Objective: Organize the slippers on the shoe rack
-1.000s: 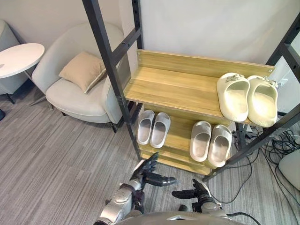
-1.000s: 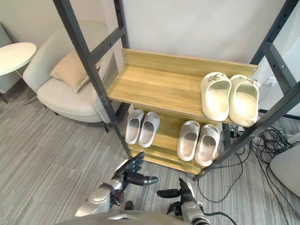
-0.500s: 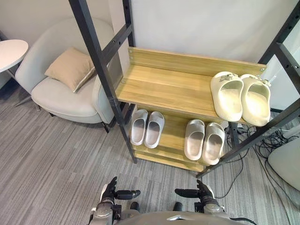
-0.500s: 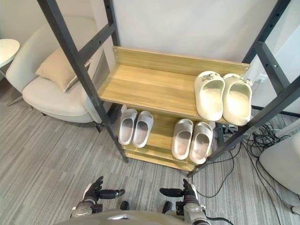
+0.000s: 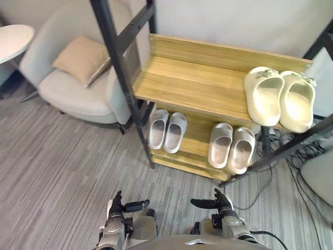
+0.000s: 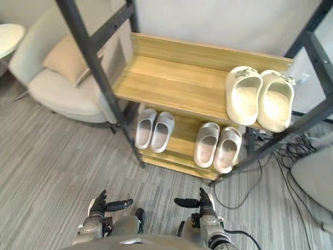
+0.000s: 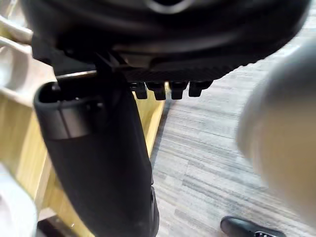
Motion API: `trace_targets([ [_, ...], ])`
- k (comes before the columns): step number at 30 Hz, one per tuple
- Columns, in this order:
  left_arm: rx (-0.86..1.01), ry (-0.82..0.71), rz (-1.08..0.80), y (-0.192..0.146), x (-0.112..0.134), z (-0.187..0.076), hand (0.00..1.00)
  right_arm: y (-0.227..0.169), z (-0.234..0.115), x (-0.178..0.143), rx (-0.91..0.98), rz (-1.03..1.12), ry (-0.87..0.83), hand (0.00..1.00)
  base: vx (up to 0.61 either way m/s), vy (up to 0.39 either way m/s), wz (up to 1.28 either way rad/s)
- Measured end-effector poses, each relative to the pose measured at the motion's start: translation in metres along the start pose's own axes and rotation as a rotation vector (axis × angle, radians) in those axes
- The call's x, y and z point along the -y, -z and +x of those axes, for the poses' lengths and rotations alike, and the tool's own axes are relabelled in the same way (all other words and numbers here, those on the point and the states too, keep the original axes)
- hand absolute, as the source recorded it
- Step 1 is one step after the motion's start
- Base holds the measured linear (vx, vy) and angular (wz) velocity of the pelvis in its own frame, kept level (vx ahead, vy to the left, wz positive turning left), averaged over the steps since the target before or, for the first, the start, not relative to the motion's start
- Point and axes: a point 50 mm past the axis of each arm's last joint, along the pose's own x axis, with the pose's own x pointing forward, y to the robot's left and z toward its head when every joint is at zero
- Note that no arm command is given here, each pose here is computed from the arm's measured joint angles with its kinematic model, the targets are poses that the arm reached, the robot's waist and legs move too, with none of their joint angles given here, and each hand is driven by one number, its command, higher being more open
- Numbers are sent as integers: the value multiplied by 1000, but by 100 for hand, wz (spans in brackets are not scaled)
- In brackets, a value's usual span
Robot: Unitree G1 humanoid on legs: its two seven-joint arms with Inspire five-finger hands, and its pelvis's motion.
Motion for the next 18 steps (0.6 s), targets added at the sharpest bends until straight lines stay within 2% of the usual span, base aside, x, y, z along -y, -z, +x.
trace_targets([
  [4,-14,45,-43,2,22,-3,100,-18,4,1,53,-5,9,100,-182,-162,23],
  [11,19,84,24,-8,30,0,100,-6,5,22,2,22,103,100,-235,-108,95],
  [15,0,92,56,-1,30,-1,100,0,4,35,-19,33,145,100,-158,74,98],
  [18,-22,102,96,4,31,-1,100,9,2,38,-41,40,150,100,-116,262,87],
])
